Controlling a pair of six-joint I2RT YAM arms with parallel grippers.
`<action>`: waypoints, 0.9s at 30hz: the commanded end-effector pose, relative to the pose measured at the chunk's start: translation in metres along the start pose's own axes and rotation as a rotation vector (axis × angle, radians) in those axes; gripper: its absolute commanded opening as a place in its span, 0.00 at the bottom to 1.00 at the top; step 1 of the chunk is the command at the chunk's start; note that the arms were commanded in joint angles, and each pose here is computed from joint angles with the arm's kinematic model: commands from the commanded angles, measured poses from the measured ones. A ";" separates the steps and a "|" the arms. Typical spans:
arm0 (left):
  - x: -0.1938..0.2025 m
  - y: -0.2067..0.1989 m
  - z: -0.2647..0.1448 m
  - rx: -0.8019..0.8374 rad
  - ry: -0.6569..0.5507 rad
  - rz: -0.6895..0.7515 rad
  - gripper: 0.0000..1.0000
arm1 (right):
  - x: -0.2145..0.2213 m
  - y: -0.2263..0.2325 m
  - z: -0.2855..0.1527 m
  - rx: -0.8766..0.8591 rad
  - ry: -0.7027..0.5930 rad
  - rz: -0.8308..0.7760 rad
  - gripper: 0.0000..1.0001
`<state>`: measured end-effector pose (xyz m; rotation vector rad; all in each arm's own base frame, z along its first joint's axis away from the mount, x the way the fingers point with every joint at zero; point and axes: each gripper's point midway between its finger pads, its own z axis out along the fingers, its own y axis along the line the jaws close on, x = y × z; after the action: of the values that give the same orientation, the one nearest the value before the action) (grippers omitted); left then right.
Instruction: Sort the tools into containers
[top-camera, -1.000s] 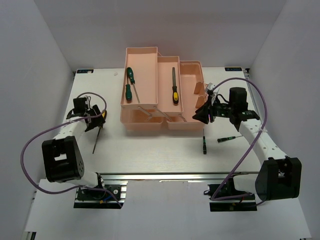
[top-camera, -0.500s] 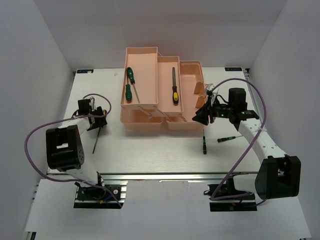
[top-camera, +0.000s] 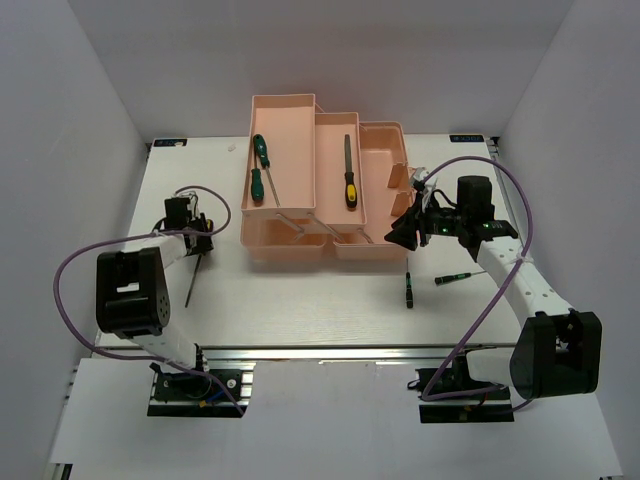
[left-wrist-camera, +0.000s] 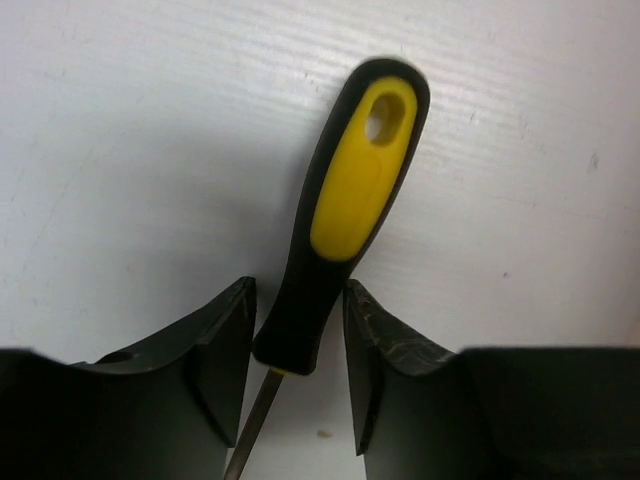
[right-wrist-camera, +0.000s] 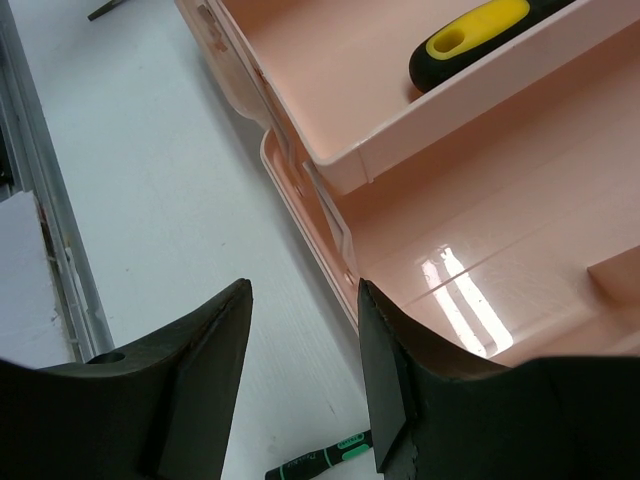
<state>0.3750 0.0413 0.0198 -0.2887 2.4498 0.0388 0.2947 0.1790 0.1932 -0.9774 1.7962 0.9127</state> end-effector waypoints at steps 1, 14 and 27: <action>0.030 0.006 -0.012 -0.027 0.065 0.020 0.49 | -0.016 -0.004 -0.004 0.016 -0.032 -0.033 0.52; 0.017 -0.004 -0.048 -0.002 0.005 -0.077 0.07 | -0.026 -0.005 -0.003 0.004 -0.053 -0.017 0.52; -0.054 -0.051 -0.166 0.266 -0.239 -0.270 0.00 | -0.028 -0.004 -0.003 0.008 -0.060 -0.007 0.53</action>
<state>0.3337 0.0024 0.1428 -0.4563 2.2195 -0.2242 0.2959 0.1803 0.1967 -0.9302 1.8201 0.9424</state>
